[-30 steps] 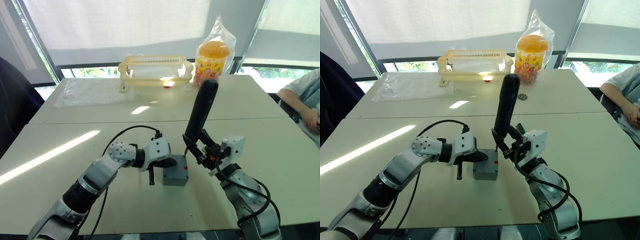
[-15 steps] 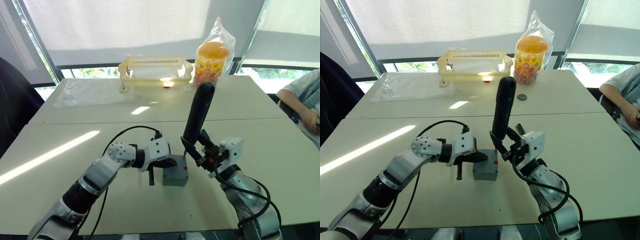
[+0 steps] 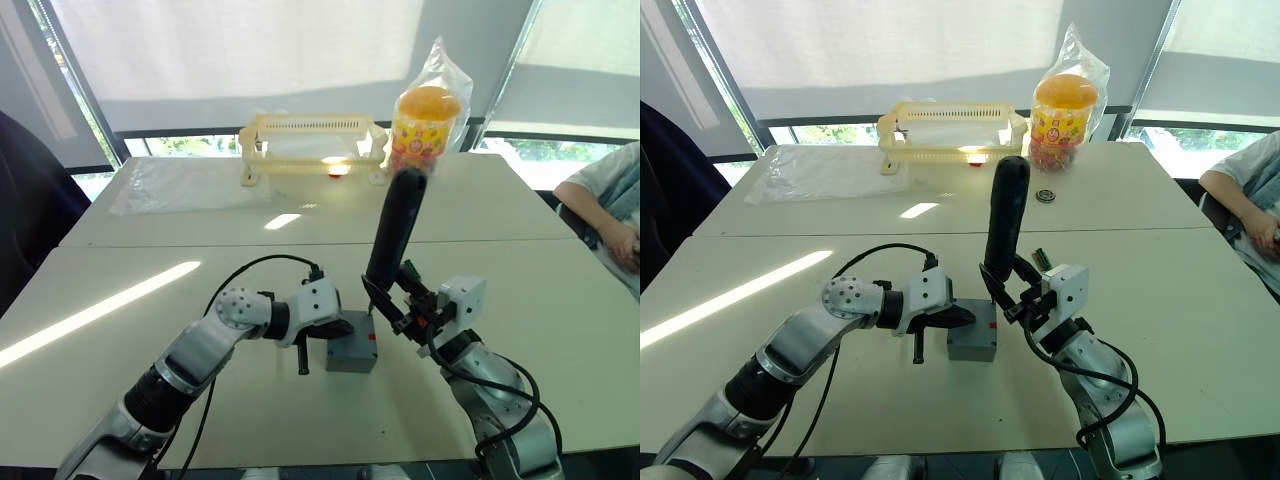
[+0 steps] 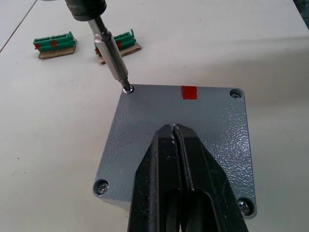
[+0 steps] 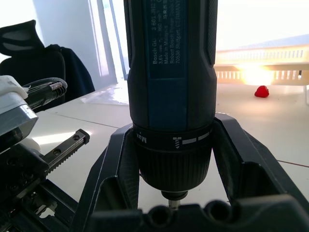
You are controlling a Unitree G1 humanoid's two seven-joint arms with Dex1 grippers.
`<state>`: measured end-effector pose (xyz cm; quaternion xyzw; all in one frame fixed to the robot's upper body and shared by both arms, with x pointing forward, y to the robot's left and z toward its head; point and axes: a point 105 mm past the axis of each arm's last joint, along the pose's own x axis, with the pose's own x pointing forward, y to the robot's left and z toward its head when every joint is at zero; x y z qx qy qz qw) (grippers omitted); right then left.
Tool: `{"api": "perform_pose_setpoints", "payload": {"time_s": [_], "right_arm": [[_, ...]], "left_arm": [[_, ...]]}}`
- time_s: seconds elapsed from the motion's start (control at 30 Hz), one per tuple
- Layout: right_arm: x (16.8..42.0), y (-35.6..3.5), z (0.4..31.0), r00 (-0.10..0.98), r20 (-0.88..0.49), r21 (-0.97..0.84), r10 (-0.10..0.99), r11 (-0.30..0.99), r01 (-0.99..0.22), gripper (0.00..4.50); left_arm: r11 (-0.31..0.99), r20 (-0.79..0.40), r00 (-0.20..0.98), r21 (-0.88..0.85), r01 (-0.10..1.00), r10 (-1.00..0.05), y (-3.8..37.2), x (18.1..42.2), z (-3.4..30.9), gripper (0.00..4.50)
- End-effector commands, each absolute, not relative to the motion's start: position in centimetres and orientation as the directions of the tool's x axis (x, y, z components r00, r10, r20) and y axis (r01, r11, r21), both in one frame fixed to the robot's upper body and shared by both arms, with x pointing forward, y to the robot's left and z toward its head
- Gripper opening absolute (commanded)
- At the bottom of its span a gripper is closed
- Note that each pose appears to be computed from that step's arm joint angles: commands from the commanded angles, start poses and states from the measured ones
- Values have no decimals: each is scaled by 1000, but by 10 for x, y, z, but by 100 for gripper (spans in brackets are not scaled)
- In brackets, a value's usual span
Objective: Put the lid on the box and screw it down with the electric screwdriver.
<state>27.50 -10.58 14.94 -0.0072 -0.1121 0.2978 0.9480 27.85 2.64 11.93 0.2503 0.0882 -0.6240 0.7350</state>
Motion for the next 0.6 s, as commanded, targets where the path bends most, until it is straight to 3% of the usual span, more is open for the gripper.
{"api": "perform_pose_setpoints", "payload": {"time_s": [0.03, 0.6], "right_arm": [[274, -113, 102, 829, 22, -36, 559, 829, -558, 174], [279, -114, 115, 838, 63, -53, 542, 841, -539, 174]], "left_arm": [[103, -528, 194, 196, 975, -827, 35, 276, 95, 0], [103, -532, 193, 194, 976, -825, 34, 280, 94, 0]]}}
